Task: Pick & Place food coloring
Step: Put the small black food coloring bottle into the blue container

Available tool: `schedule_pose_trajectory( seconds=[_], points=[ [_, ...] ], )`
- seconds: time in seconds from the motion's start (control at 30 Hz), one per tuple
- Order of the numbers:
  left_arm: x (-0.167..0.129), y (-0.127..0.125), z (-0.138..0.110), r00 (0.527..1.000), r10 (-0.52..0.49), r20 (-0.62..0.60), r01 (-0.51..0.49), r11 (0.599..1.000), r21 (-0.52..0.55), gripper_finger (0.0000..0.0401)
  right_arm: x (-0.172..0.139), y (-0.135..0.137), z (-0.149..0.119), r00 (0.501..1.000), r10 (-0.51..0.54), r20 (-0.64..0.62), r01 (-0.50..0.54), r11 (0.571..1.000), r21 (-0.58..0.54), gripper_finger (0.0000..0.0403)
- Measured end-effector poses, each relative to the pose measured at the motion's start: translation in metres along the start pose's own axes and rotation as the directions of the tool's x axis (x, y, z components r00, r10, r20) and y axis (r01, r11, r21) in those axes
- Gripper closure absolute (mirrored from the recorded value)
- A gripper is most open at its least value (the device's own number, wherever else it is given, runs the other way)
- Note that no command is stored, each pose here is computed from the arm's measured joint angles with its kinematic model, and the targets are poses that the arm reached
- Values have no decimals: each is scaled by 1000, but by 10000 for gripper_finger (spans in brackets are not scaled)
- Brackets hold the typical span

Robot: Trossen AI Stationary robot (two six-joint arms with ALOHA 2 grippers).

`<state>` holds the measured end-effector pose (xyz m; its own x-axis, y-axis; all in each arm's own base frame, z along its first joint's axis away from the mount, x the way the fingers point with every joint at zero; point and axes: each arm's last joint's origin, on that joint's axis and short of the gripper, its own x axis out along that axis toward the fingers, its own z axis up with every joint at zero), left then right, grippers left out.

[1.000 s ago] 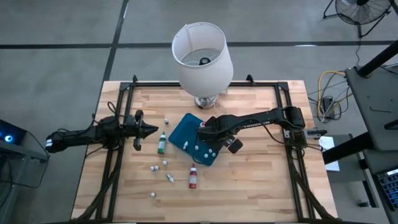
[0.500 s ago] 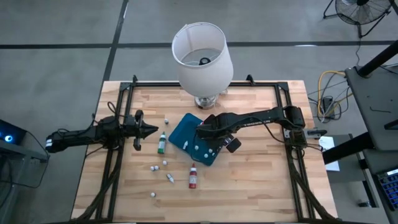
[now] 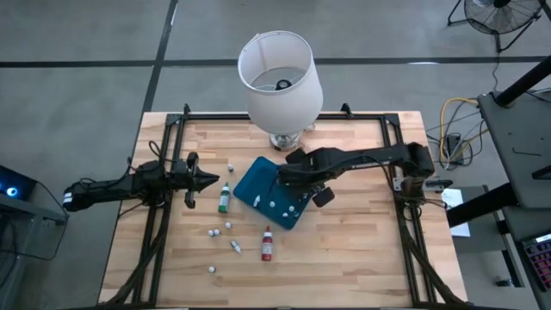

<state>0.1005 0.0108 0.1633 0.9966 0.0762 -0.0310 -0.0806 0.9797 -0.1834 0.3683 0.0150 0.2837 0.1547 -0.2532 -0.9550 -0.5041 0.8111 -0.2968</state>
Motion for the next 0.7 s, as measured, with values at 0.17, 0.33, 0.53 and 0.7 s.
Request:
schedule_pose_trajectory(
  seconds=[0.17,0.33,0.53,0.7],
  points=[
    [0,0,0,1000,0,0,0,1000,0,401,-24,2,1,995,-42,91,30,991,130,227],
    [0,0,0,1000,0,0,0,1000,0,401,-42,6,10,982,-33,188,-11,973,231,227],
    [0,0,0,1000,0,0,0,1000,0,401,-59,23,29,930,60,362,-127,978,164,231],
    [0,0,0,1000,0,0,0,1000,0,401,-63,37,42,876,137,463,-187,980,65,232]
  ],
)
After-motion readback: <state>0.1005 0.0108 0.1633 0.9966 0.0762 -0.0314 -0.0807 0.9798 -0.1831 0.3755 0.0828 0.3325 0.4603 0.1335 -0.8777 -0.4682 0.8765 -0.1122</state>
